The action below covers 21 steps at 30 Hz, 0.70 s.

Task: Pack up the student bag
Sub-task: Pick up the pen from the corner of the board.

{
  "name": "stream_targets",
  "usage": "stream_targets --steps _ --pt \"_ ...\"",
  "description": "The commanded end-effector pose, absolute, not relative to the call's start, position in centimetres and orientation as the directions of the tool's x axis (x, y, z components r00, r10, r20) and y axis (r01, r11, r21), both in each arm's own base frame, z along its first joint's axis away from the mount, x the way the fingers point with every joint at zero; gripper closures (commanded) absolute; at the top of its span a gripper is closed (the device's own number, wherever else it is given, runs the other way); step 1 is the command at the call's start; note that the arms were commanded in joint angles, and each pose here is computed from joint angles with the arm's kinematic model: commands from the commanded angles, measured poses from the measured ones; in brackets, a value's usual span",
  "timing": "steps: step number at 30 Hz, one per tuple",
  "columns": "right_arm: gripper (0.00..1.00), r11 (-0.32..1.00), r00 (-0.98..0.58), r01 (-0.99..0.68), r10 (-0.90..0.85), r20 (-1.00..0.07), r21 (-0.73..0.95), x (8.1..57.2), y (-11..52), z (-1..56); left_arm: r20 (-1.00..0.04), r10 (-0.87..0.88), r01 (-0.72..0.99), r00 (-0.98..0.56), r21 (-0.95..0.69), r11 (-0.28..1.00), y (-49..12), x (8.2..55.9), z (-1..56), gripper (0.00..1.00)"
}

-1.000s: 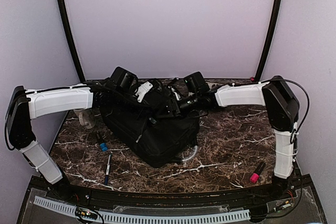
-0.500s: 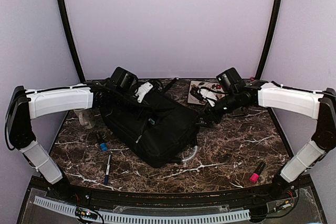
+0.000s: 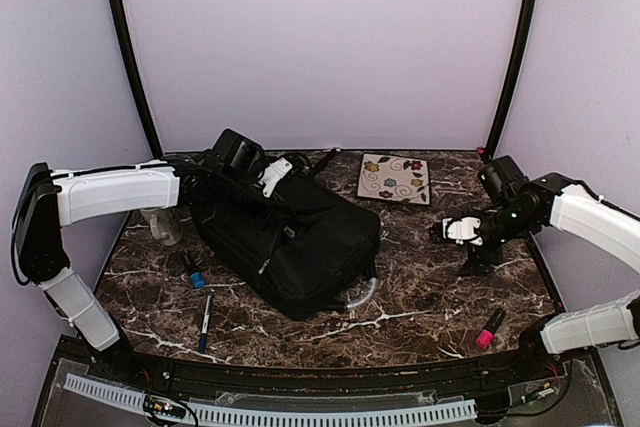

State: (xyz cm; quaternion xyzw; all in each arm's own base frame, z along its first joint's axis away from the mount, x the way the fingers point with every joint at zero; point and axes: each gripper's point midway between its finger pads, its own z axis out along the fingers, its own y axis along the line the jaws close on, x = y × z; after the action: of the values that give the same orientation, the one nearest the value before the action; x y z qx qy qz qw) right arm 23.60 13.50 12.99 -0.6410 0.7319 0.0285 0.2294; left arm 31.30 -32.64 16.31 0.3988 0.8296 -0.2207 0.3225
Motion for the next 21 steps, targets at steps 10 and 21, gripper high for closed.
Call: stream_targets --steps 10,21 --pt "0.08 -0.366 0.347 -0.907 -0.93 0.123 -0.21 13.8 5.1 4.8 -0.751 0.498 0.84 -0.434 -0.136 0.526 -34.3 30.6 18.5 1.0" --pt "0.21 -0.388 0.368 -0.909 -0.918 0.145 -0.151 12.0 4.3 2.5 -0.748 0.499 0.839 -0.437 -0.14 0.526 -34.4 30.6 18.3 1.0"
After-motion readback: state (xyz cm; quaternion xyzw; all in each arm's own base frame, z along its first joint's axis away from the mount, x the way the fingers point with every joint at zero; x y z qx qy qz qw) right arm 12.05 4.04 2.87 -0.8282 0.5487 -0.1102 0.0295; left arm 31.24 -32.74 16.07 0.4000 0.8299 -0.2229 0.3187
